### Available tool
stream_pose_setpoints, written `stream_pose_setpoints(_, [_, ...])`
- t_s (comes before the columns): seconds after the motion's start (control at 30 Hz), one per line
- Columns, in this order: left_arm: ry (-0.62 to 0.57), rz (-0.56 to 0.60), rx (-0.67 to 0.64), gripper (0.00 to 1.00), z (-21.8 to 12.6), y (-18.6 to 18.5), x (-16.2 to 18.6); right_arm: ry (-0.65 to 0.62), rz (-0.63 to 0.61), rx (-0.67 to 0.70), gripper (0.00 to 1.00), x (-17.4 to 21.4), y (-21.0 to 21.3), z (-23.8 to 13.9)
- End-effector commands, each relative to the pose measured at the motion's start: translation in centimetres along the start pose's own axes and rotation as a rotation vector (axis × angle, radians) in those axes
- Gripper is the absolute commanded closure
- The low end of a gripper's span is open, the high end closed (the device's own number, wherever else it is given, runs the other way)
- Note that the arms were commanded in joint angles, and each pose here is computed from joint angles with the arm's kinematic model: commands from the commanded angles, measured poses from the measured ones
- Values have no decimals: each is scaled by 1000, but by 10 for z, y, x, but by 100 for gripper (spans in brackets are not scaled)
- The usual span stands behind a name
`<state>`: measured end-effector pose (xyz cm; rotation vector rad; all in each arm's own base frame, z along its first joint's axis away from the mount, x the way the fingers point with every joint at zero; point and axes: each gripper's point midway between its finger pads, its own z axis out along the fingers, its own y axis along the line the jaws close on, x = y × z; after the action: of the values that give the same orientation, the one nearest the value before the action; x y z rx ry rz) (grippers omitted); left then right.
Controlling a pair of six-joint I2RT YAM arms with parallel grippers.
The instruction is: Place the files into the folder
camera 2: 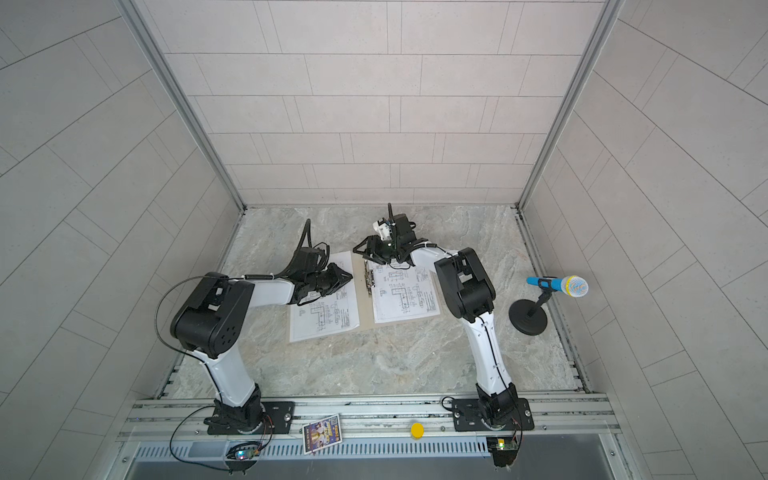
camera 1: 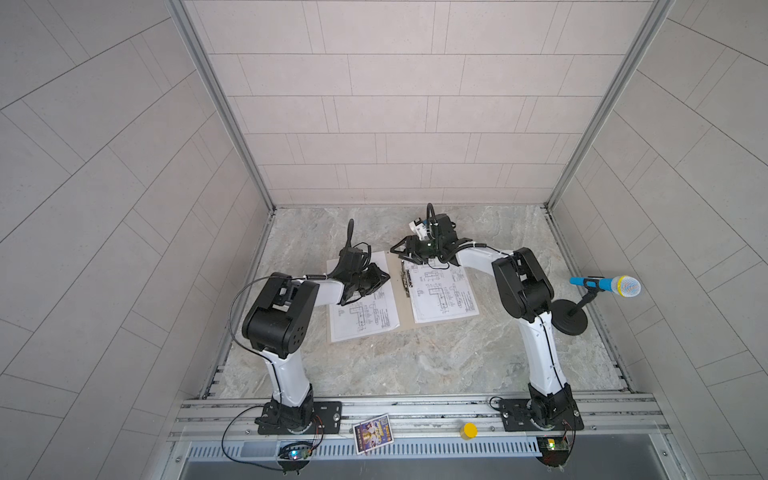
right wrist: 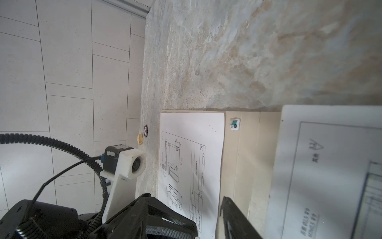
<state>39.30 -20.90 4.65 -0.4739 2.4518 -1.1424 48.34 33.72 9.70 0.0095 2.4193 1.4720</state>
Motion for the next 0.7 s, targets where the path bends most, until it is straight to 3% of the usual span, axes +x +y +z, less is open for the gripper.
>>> stream_pose_setpoints(0.0, [-29, 16, 35, 80, -8, -11, -6, 14, -14, -29, 42, 5, 12, -2])
stream_pose_setpoints(0.67, [-37, 13, 32, 80, -12, -10, -5, 49, -75, -82, 45, 26, 37, -17])
